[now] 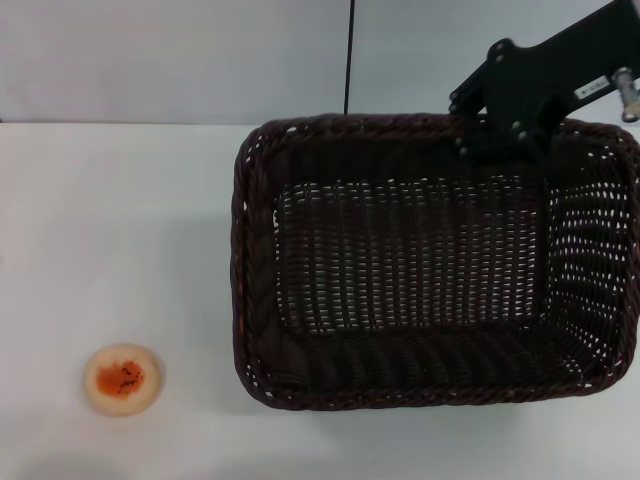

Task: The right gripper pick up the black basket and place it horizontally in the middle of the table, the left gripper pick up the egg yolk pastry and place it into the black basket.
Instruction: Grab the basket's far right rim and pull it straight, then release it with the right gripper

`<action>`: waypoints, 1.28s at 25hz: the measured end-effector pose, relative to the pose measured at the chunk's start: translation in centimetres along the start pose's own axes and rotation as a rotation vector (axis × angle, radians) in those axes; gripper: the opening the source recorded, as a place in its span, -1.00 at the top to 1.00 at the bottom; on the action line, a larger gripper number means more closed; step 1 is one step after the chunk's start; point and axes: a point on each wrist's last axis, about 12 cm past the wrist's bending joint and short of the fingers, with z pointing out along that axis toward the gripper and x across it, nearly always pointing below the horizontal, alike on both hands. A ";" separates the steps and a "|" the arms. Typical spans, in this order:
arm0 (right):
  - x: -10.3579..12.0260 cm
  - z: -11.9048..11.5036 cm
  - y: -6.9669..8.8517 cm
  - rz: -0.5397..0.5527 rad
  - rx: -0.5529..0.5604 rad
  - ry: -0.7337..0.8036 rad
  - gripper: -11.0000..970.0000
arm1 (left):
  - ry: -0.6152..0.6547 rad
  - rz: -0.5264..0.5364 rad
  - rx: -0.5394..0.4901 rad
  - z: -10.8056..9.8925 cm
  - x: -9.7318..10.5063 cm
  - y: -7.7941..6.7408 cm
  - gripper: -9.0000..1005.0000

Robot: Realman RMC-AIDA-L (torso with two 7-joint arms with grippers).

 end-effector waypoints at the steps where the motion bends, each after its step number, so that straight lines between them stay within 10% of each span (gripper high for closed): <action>1: 0.0 0.0 0.0 0.000 0.000 0.000 0.59 | 0.000 0.000 0.000 0.0 0.0 0.0 -0.07; 32: 0.4 3.1 -0.8 -0.027 0.054 0.054 0.59 | 0.005 -0.042 -0.003 -0.4 0.0 -0.2 -0.06</action>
